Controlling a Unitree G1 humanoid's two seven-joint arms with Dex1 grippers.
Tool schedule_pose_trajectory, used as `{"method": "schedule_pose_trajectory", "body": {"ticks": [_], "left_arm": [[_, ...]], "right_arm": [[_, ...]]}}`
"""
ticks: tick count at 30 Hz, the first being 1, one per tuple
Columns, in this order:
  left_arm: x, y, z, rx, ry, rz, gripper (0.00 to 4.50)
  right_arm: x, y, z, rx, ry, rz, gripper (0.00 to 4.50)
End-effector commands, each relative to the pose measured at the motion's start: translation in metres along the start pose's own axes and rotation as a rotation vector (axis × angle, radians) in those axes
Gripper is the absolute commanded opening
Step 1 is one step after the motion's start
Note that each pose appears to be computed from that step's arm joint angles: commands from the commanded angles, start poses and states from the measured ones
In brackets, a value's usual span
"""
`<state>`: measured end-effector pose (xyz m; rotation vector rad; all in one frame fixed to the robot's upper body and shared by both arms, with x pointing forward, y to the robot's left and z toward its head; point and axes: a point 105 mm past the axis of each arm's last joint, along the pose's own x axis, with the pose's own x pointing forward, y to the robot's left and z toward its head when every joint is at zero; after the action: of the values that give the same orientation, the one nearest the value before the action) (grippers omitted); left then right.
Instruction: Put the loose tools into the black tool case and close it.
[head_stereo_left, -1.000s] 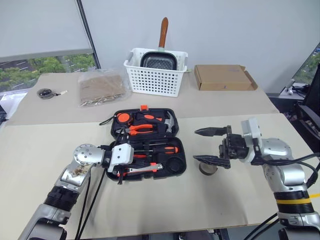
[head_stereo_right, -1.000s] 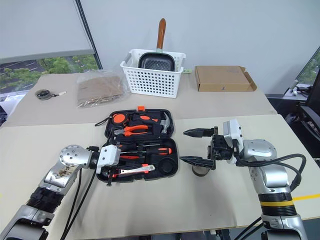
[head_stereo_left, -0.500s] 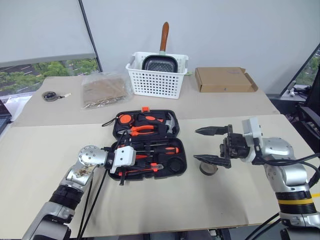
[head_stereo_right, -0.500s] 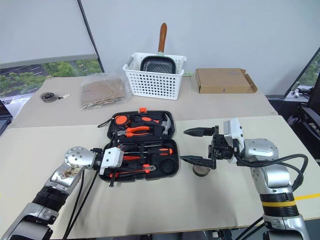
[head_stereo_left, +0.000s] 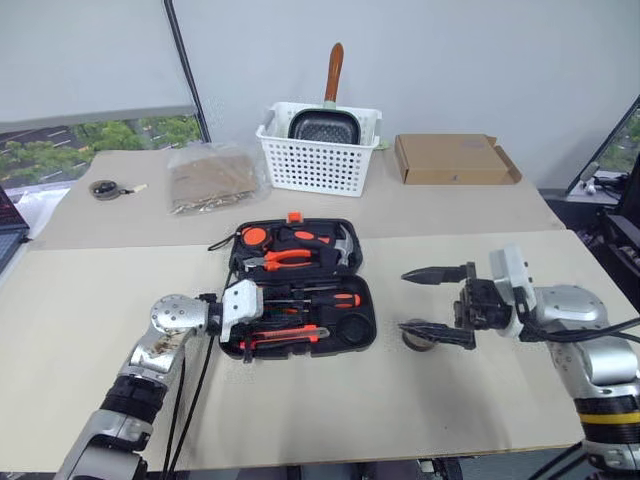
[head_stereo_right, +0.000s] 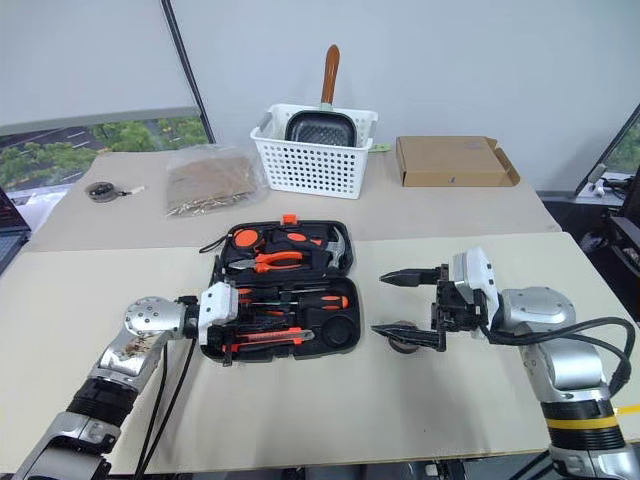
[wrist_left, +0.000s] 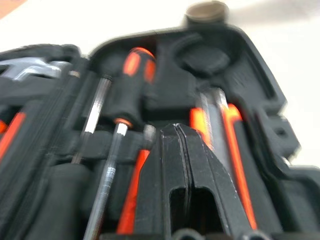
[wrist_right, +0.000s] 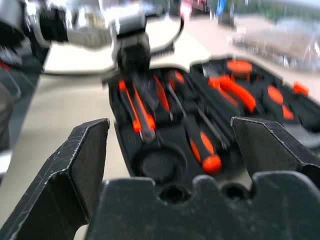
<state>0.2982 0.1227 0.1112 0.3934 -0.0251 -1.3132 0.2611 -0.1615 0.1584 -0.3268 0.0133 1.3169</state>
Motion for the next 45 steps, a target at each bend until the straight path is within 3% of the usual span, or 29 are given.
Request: {"method": "schedule_pose_trajectory", "body": {"ticks": [1, 7, 10, 19, 21, 24, 25, 30, 31, 38, 45], "left_arm": [[-0.016, 0.001, 0.053, -0.039, -0.119, -0.023, 0.03], [-0.034, -0.016, 0.076, -0.072, -0.049, -0.146, 0.03], [-0.041, -0.014, 0.078, -0.080, 0.000, -0.147, 0.64], [-0.051, -0.030, 0.079, -0.050, 0.121, -0.239, 3.97], [-0.052, -0.034, 0.079, -0.046, 0.142, -0.259, 4.44], [-0.052, -0.038, 0.078, -0.036, 0.158, -0.272, 4.44], [-0.052, -0.039, 0.078, -0.035, 0.158, -0.273, 4.50], [-0.050, -0.043, 0.080, -0.033, 0.155, -0.284, 4.50], [-0.050, -0.044, 0.080, -0.034, 0.154, -0.284, 4.50], [-0.052, -0.048, 0.078, -0.048, 0.167, -0.283, 4.50], [-0.055, -0.046, 0.076, -0.063, 0.170, -0.243, 4.50]], "right_arm": [[-0.002, 0.006, 0.001, -0.021, 0.083, -0.011, 4.50], [-0.005, 0.014, -0.025, 0.009, 0.309, -0.014, 4.50], [-0.004, 0.020, -0.032, 0.027, 0.364, -0.001, 4.50], [-0.007, 0.025, -0.044, 0.089, 0.448, -0.053, 4.50], [-0.007, 0.025, -0.045, 0.094, 0.454, -0.061, 4.50], [-0.005, 0.024, -0.047, 0.092, 0.456, -0.072, 4.50], [-0.005, 0.024, -0.049, 0.096, 0.465, -0.070, 4.24], [-0.005, 0.020, -0.061, 0.104, 0.507, -0.080, 2.77], [-0.005, 0.020, -0.063, 0.103, 0.511, -0.080, 2.22], [-0.001, 0.015, -0.061, 0.081, 0.495, -0.084, 0.04], [0.015, 0.007, -0.025, -0.023, 0.431, -0.037, 0.04]]}}
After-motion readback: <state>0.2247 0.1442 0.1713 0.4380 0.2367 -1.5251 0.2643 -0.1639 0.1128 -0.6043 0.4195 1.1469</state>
